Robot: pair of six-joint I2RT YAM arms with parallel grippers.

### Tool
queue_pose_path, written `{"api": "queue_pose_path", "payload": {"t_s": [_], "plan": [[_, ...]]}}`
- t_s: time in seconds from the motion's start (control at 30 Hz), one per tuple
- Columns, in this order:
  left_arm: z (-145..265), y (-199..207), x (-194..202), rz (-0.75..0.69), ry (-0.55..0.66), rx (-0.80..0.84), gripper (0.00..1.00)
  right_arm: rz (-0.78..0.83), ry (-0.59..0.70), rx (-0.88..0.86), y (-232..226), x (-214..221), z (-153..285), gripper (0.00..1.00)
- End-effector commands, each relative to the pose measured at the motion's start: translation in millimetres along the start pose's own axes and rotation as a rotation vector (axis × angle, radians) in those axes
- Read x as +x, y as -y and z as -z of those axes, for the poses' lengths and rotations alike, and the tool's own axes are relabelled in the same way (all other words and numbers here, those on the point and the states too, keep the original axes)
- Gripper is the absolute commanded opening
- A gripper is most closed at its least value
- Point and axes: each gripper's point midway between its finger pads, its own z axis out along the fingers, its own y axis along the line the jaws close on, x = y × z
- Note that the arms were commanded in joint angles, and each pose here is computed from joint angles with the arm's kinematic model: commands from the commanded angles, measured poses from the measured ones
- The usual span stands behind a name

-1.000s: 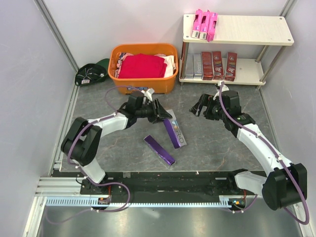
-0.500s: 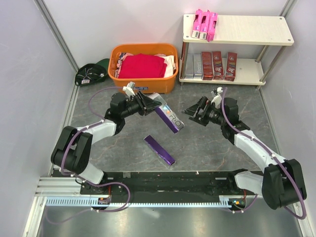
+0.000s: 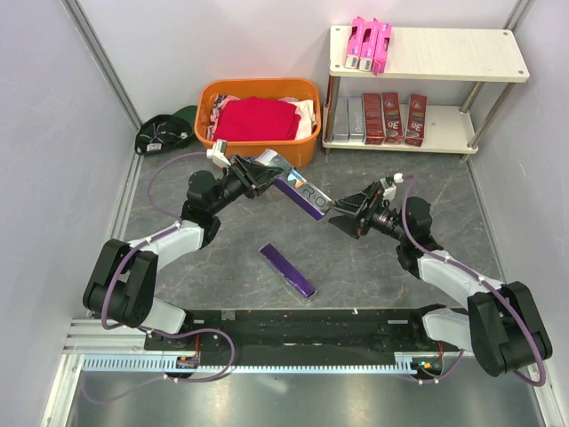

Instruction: Place and organize the toothpastes onto the shelf

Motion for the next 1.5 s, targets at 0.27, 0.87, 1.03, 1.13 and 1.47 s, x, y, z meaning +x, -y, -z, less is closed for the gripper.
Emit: {"api": "queue_pose_path", "payload": {"t_s": [0.27, 0.87, 1.03, 1.13, 1.47], "plan": [[-3, 33, -15, 0.032, 0.049, 0.127, 0.40, 0.041, -0.012, -0.228, -43, 10, -7, 0.81], [2, 32, -8, 0.012, 0.025, 0.124, 0.64, 0.077, -0.005, -0.283, -62, 9, -10, 0.27], [4, 27, -4, -0.023, 0.006, 0.088, 0.94, 0.096, 0.002, -0.277, -65, 6, -13, 0.22], [4, 23, -2, -0.063, -0.014, 0.054, 1.00, 0.118, 0.013, -0.267, -68, 2, -15, 0.20], [8, 8, 0, -0.175, -0.048, -0.068, 1.00, 0.272, 0.092, -0.190, -94, -22, -22, 0.13]]}}
